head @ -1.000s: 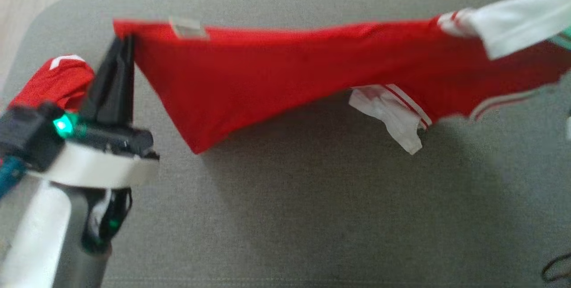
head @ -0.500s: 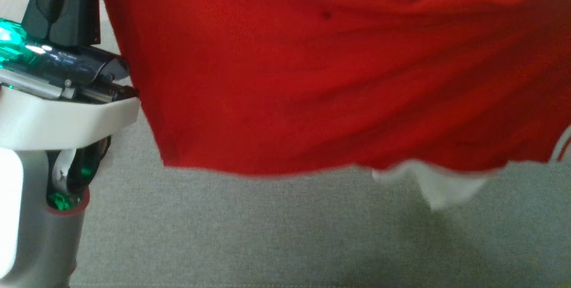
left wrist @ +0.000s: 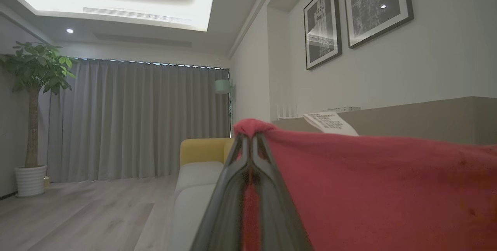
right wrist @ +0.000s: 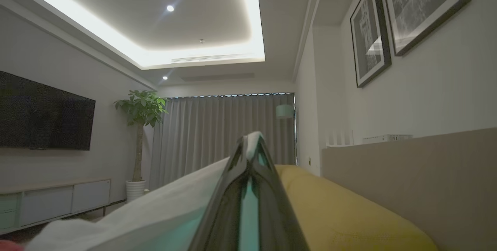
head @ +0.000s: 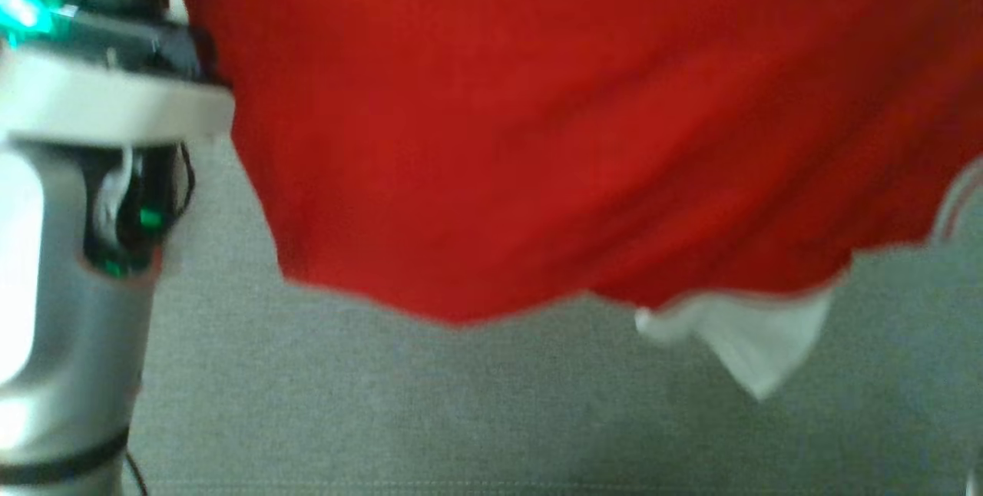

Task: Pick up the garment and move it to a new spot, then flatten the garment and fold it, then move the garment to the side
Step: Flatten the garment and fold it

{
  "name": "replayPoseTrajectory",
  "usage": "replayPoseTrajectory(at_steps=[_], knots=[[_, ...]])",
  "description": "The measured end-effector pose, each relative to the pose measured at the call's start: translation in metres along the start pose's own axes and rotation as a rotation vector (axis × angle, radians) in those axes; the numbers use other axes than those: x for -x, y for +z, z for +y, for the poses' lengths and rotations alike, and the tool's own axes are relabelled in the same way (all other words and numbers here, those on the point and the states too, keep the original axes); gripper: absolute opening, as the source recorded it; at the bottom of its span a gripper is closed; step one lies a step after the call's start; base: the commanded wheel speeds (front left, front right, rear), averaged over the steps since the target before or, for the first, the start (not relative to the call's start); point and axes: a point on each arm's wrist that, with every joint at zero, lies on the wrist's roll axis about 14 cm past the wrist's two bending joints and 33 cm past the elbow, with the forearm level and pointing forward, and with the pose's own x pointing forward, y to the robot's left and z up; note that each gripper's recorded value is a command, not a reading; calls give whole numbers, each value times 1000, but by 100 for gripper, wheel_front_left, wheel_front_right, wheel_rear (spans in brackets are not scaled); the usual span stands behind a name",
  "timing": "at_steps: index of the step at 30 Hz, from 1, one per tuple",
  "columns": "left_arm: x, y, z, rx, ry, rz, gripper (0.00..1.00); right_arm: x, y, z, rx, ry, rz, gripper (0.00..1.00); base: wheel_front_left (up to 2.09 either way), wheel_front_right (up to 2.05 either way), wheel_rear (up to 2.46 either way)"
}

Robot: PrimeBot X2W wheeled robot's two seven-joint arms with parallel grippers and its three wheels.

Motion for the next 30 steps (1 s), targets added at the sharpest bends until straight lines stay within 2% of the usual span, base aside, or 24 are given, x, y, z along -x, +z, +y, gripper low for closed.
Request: replayPoseTrajectory(at_steps=[4, 10, 14, 17, 21, 25, 30], knots=[[-24, -14, 8, 2, 6, -7, 0, -27, -16, 3, -25, 17, 8, 0, 0, 0, 0], [-77, -54, 21, 51, 28, 13, 0, -94, -38, 12, -71, 50, -30, 0, 0, 0, 0], [-93, -93, 31, 74, 65, 75, 0, -122, -75, 21, -73, 72, 18, 0, 0, 0, 0], [-96, -128, 40, 70, 93, 154, 0, -130, -120, 26, -73, 79, 127, 0, 0, 0, 0], [-85, -189, 47, 94, 139, 310, 0, -119, -199, 31, -76, 68, 335, 0, 0, 0, 0], [-52, -254, 48, 135, 179, 489, 0, -84, -277, 36, -92, 53, 556, 0, 0, 0, 0], [-16, -307, 51, 169, 226, 636, 0, -44, -340, 36, -112, 28, 722, 0, 0, 0, 0]])
